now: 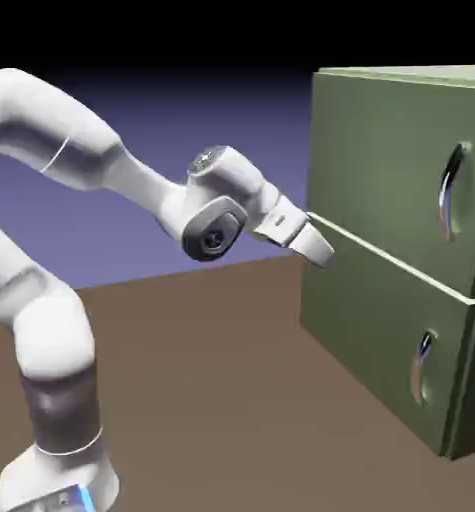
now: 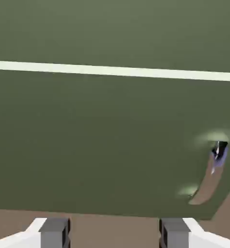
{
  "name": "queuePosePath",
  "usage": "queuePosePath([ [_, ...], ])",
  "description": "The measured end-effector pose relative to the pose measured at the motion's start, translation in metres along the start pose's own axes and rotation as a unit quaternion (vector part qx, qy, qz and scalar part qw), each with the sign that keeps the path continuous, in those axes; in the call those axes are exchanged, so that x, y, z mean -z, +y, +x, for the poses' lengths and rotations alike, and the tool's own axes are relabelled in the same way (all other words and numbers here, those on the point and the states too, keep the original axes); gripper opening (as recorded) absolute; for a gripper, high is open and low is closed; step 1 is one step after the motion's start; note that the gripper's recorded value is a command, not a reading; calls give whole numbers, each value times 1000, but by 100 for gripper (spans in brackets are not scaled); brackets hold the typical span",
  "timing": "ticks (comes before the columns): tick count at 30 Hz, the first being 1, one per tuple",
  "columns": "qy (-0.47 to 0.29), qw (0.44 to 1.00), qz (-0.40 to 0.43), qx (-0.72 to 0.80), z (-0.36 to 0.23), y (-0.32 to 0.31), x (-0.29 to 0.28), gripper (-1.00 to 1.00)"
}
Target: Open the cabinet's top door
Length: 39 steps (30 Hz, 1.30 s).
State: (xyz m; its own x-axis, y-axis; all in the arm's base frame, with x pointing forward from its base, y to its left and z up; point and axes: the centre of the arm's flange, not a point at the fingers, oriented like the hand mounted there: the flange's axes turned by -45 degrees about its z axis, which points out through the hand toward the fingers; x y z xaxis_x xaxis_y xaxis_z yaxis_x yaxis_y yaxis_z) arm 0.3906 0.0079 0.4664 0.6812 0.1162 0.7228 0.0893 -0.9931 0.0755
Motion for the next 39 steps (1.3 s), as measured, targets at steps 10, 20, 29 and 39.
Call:
queuePosePath([
  [10,70,965,-11,254,48,-13,40,0],
  [20,126,868,-61,476,78,-10,74,0],
  [29,153,742,-129,639,93,7,92,0],
  [39,149,574,-215,776,100,40,92,0],
])
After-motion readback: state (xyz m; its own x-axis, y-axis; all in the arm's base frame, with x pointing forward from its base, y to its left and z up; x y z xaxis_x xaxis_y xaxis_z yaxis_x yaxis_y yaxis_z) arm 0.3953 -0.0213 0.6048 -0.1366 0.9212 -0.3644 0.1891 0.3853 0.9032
